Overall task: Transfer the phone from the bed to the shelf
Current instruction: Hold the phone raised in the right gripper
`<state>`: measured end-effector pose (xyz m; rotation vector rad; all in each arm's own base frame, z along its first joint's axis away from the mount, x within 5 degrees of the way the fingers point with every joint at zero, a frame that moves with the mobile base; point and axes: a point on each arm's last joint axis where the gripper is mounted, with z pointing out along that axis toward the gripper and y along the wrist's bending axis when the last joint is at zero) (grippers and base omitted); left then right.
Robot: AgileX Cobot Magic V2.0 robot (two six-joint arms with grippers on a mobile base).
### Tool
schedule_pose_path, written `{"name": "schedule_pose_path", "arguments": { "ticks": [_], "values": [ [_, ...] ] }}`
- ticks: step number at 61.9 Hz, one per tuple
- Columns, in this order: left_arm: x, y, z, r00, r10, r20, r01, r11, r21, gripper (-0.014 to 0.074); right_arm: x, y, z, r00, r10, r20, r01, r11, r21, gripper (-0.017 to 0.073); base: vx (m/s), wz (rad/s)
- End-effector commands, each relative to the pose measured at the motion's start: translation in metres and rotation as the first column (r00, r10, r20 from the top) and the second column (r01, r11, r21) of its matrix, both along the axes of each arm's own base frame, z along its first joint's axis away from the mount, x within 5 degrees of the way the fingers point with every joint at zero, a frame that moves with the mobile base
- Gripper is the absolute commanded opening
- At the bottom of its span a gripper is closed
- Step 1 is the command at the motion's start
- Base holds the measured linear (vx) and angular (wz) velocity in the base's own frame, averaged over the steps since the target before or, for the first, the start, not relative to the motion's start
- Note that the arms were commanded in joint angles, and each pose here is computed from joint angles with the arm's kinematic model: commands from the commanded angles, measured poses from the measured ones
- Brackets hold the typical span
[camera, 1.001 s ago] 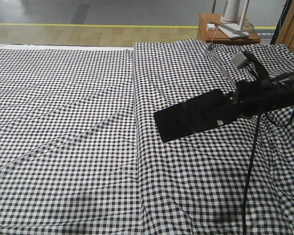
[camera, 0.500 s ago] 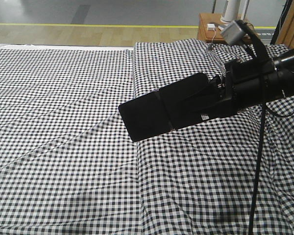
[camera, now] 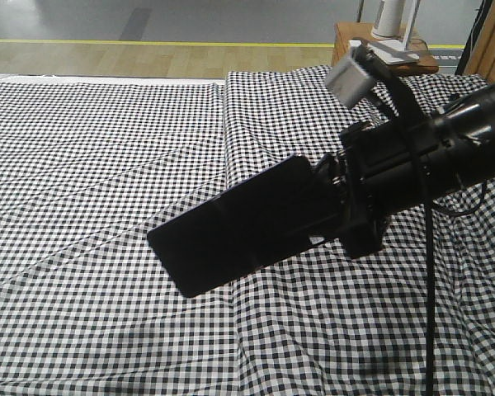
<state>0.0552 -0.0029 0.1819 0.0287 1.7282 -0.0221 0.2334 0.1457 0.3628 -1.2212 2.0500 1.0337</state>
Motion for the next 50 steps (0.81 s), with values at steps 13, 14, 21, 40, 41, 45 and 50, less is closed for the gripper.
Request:
{"name": "schedule_pose_path", "arguments": {
  "ticks": [13, 14, 21, 40, 41, 45, 50],
  "values": [
    [0.0005, 0.0005, 0.0062, 0.997, 0.007, 0.077, -0.006, 1.0, -0.015, 0.0001, -0.0181, 0.0076, 0.0243, 0.997, 0.074, 0.0, -0.073, 0.99, 0.121, -0.0004, 0.0, 0.0],
    [0.0005, 0.0005, 0.0062, 0.997, 0.007, 0.077, -0.006, 1.0, -0.015, 0.0001, -0.0181, 0.0077, 0.0245, 0.997, 0.074, 0.0, -0.073, 0.99, 0.123, -0.0004, 0.0, 0.0],
    [0.0005, 0.0005, 0.0062, 0.997, 0.007, 0.077, -0.006, 1.0, -0.015, 0.0001, -0.0182, 0.0078, 0.0247, 0.997, 0.074, -0.001, -0.073, 0.989, 0.125, -0.0004, 0.0, 0.0],
    [0.0005, 0.0005, 0.0062, 0.997, 0.007, 0.077, -0.006, 1.0, -0.015, 0.0001, -0.0182, 0.0079, 0.0248, 0.997, 0.074, -0.001, -0.073, 0.989, 0.126, -0.0003, 0.0, 0.0],
    [0.0005, 0.0005, 0.0062, 0.997, 0.007, 0.077, -0.006, 1.0, -0.015, 0.0001, -0.0182, 0.0079, 0.0248, 0.997, 0.074, -0.001, -0.073, 0.989, 0.126, -0.0003, 0.0, 0.0],
    [0.0005, 0.0005, 0.0062, 0.997, 0.007, 0.077, -0.006, 1.0, -0.015, 0.0001, -0.0182, 0.0079, 0.0248, 0.997, 0.074, -0.001, -0.073, 0.989, 0.126, -0.0003, 0.0, 0.0],
    [0.0005, 0.0005, 0.0062, 0.997, 0.007, 0.077, -0.006, 1.0, -0.015, 0.0001, -0.0182, 0.0079, 0.0248, 0.997, 0.074, -0.001, -0.073, 0.989, 0.126, -0.0003, 0.0, 0.0]
  ]
}}
